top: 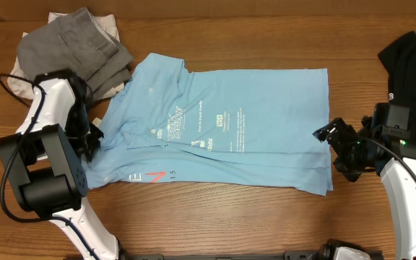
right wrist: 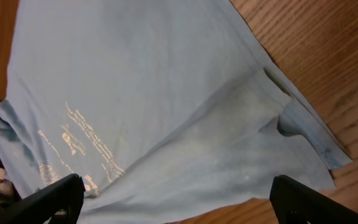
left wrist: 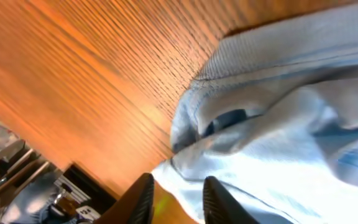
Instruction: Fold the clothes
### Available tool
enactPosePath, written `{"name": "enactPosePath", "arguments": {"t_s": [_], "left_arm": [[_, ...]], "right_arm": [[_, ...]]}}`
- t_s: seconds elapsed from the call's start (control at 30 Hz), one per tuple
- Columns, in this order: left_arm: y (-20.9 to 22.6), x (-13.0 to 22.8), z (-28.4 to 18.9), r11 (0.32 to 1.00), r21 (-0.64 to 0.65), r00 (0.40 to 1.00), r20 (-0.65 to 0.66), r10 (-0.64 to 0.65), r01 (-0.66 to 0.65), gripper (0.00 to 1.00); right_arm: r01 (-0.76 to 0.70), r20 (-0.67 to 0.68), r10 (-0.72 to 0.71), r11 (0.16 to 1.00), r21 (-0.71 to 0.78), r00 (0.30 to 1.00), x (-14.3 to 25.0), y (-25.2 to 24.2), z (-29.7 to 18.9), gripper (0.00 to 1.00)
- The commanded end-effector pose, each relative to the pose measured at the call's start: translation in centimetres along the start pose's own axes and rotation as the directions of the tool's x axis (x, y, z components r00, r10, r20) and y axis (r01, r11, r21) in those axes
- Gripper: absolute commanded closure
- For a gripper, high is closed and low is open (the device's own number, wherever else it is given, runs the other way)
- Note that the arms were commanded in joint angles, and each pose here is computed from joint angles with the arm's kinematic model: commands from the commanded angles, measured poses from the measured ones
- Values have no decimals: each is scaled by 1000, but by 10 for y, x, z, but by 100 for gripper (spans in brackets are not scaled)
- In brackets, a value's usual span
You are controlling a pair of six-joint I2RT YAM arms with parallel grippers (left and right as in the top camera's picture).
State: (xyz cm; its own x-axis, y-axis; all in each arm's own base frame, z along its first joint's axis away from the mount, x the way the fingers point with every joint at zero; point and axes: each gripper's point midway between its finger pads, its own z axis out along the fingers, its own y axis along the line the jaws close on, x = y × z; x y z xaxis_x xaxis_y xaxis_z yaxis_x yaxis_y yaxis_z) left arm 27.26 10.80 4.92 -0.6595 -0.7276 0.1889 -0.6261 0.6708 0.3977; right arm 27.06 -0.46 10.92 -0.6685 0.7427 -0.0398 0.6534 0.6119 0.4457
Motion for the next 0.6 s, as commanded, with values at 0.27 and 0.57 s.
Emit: {"name": "enactPosePath", "arguments": {"t_s": [0.27,0.57], "left_arm": [[-57,33,-64,933,252,965,110,238,-258,53],[-95,67,-78,852,227,879,196,436,-473,0]], "right_arm": [[-54,-42,56,998,40,998,12,-18,20,2],[-95,-150,77,988,-119,986,36,-13,59,6]]}}
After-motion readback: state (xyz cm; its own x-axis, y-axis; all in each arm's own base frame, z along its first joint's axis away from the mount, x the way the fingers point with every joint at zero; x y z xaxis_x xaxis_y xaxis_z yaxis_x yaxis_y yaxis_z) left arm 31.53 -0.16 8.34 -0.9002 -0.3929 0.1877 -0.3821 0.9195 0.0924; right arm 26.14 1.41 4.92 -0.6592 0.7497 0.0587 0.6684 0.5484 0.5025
